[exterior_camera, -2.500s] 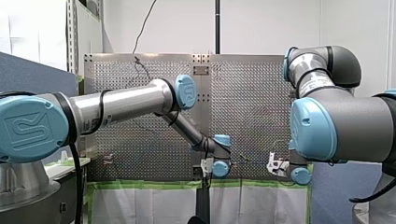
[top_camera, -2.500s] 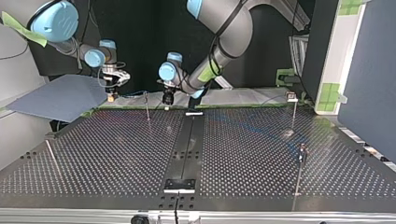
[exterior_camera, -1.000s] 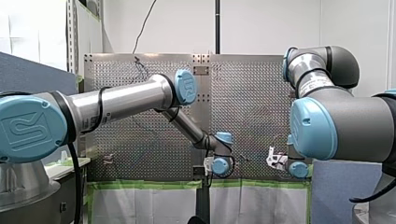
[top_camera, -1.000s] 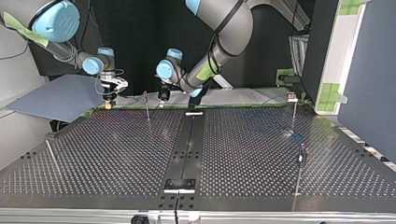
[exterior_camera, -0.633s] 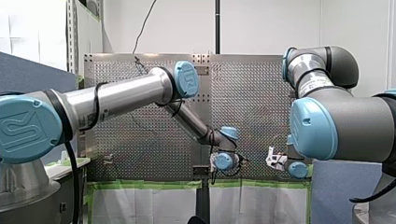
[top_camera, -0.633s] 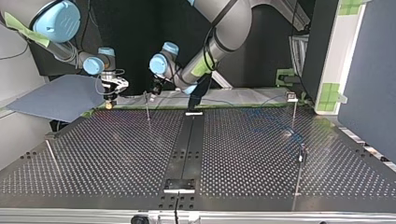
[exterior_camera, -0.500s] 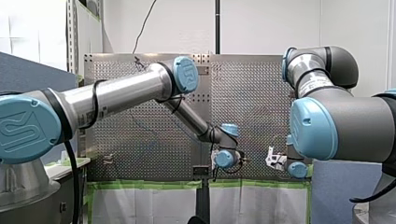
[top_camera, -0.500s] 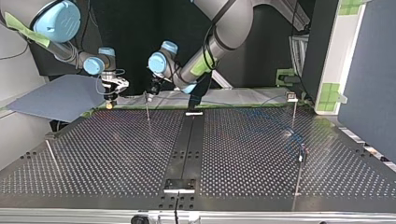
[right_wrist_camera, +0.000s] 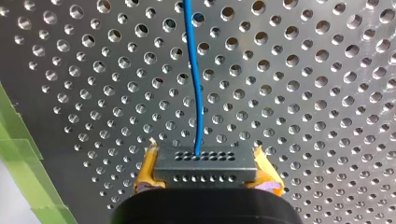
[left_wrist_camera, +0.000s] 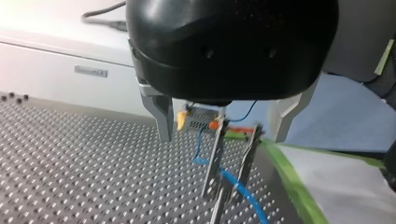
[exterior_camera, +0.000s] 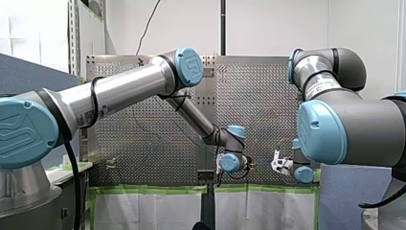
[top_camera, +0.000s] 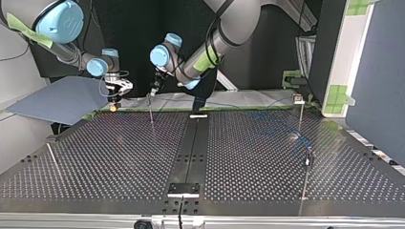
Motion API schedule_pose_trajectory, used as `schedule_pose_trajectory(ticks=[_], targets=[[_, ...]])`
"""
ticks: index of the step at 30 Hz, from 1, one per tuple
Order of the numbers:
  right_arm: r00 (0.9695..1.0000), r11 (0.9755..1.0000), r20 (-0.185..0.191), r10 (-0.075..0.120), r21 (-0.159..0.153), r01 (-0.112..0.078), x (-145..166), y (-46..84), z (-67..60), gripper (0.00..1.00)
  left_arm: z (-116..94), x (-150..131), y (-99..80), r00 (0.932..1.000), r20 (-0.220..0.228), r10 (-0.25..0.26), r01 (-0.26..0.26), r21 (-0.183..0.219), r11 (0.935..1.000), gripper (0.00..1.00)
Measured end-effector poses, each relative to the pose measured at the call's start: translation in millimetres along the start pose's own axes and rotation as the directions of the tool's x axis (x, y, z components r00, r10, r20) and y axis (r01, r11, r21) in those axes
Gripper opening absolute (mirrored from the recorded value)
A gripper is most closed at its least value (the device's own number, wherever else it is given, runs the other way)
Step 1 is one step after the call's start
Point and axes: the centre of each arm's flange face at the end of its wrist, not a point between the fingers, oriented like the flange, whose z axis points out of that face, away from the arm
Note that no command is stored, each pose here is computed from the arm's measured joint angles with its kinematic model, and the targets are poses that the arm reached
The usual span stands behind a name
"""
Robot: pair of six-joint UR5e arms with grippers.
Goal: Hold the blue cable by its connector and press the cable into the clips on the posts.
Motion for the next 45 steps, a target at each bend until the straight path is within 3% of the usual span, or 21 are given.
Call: schedule_pose_trajectory(ticks=[7, 12, 25, 45], targets=[[1.0000, 1.0000, 0.001, 0.004, 0.000, -0.004, -1, -0.2, -0.2, 0.00, -5, 0, -17.3, 0.9992, 0.032, -0.026, 0.025, 0.021, 0.9995, 1.00], [1.0000, 1.0000, 0.001, 0.007, 0.001, -0.007, -1, -0.7, -0.2, 0.00, -5, -1, -21.1, 0.9969, 0.056, -0.054, 0.053, 0.014, 0.9985, 1.00], [0.9999, 0.9999, 0.003, 0.011, 0.005, -0.012, -3, -3.7, -0.6, 0.00, -11, 30, -4.7, 0.9939, 0.047, -0.100, 0.101, -0.018, 0.9947, 1.00], [0.9998, 0.9998, 0.007, 0.021, 0.006, -0.021, -7, -4.5, -1.6, 0.00, -10, 30, -4.9, 0.9934, 0.051, -0.103, 0.104, -0.014, 0.9945, 1.00]])
